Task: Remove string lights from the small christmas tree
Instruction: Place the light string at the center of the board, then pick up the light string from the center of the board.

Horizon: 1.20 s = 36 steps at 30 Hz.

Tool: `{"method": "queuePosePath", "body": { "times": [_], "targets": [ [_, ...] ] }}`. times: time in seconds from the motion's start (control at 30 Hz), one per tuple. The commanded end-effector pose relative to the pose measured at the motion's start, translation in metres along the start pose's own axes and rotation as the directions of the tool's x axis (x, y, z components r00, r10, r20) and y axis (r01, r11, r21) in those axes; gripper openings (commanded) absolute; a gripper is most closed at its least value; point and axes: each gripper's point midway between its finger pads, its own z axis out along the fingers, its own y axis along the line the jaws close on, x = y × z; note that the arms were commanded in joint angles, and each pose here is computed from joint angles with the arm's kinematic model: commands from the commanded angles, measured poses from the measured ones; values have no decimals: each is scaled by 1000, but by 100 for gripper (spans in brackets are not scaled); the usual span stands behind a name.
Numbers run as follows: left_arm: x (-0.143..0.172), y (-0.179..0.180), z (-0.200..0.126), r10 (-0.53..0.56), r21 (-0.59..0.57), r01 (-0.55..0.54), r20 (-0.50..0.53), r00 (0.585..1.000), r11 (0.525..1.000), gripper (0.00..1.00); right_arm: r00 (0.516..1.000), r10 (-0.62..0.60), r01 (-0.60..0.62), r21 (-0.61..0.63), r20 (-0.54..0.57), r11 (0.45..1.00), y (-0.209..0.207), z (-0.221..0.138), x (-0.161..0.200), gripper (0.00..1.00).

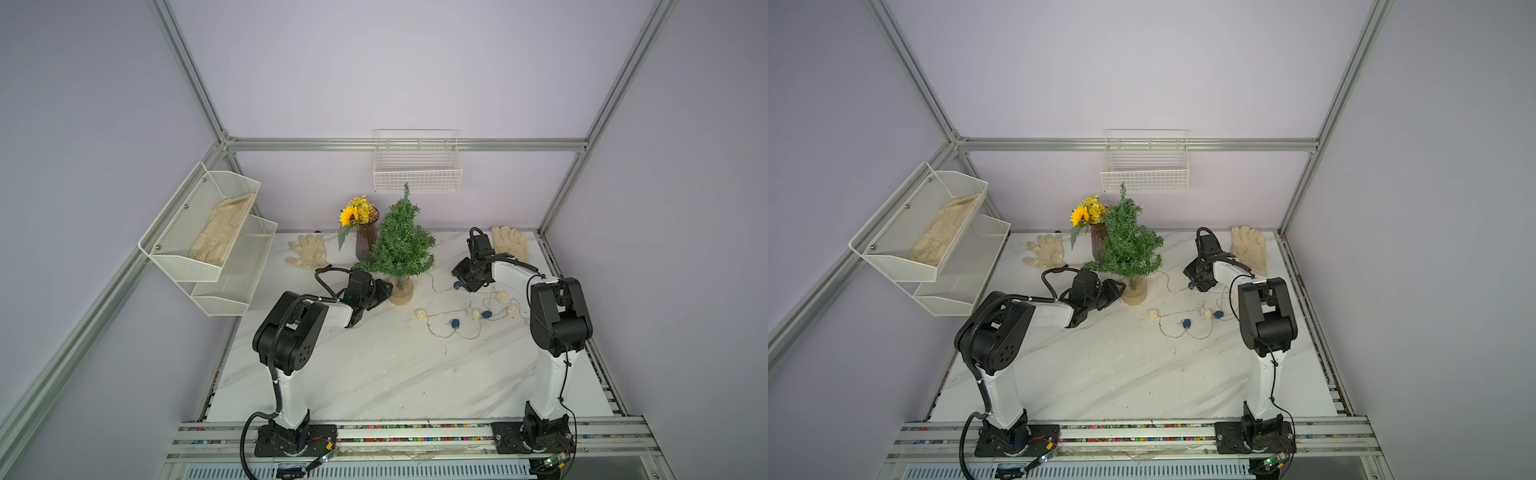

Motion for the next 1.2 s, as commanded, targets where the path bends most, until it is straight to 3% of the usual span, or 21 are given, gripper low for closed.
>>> {"method": "queuePosePath", "body": {
  "times": [0.0, 0.27, 0.47, 0.7, 0.87, 1.17],
  "targets": [
    [21, 53, 1, -32, -180, 20, -69, 997, 984, 36, 993, -116, 117, 35, -16, 993, -9, 11, 5, 54],
    [21, 55, 1, -33, -184, 19, -72, 997, 983, 36, 945, -326, 327, 39, -20, 944, -17, 11, 27, 61],
    [20, 52, 3, -39, -174, 25, -73, 997, 984, 36, 940, -338, 341, 66, -43, 938, -23, 24, 33, 62],
    [17, 50, -3, -29, -183, 17, -63, 998, 983, 36, 951, -304, 307, 77, -47, 949, -28, 32, 38, 39],
    [17, 51, -2, -30, -185, 17, -69, 997, 983, 36, 953, -303, 304, 76, -26, 950, -28, 27, 35, 12],
    [18, 57, -2, -35, -195, 21, -70, 997, 981, 36, 966, -250, 245, 76, 63, 967, -26, -6, 6, 9]
  ]
}}
